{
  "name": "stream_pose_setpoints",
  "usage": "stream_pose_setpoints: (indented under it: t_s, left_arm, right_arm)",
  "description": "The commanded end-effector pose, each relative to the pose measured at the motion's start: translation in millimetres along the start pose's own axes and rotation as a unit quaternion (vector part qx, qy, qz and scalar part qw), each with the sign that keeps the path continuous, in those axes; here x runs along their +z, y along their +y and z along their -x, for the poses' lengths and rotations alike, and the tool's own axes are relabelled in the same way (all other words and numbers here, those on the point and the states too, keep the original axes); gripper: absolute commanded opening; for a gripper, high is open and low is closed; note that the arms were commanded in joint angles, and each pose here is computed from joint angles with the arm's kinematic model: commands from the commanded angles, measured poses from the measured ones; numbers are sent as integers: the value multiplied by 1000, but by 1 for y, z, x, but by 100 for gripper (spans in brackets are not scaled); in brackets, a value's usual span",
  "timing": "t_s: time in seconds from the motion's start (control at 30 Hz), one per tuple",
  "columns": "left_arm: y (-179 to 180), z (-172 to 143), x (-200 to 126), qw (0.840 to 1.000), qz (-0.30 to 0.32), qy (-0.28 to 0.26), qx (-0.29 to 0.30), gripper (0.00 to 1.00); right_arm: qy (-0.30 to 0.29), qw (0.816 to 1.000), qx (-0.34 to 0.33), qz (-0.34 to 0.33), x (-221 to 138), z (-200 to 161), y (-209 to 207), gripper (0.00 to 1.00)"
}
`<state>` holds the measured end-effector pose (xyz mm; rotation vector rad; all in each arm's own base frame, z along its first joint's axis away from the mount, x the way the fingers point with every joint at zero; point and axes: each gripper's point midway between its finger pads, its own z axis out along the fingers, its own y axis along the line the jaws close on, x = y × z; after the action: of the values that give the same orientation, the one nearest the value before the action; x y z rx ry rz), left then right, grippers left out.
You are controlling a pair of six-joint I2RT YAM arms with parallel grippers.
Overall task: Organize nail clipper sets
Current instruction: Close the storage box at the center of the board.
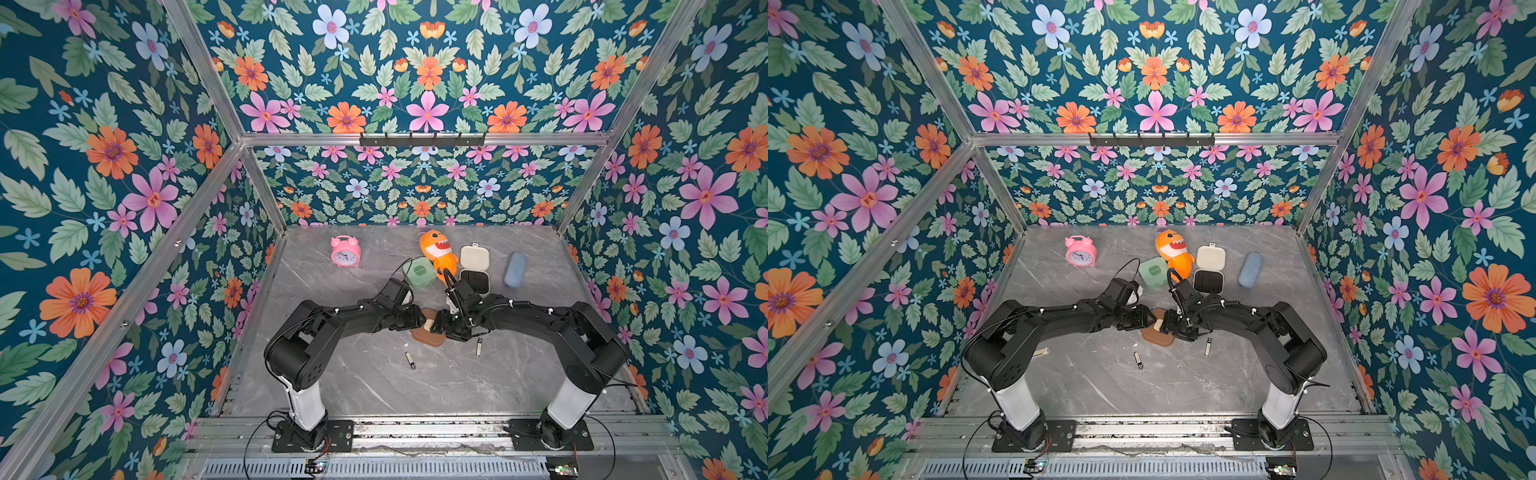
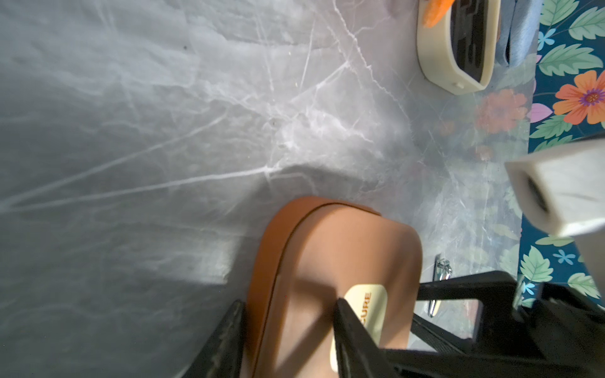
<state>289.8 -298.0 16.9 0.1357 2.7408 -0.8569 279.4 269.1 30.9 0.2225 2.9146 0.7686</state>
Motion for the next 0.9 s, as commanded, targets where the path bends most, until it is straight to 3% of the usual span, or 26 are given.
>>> stream_pose_setpoints:
  t_s: [0.0,0.33,0.53,0.87]
  left_arm:
    - [46,-55,0,991,93,96,-27,45]
    - [46,-47,-6,991,105,81,-25,46]
    - [44,-32,-18,991,120,60,-20,49]
    - [37,22,-70,993,105,-25,-35,65]
  right_arm:
    - [-2,1000,1,31,3,3,14,62]
    - [-17,999,-21,-17,-15,2,-3,65]
    - [-49,997,-56,-34,-40,2,-11,77]
    - [-26,981,-181,-69,-45,-8,-14,81]
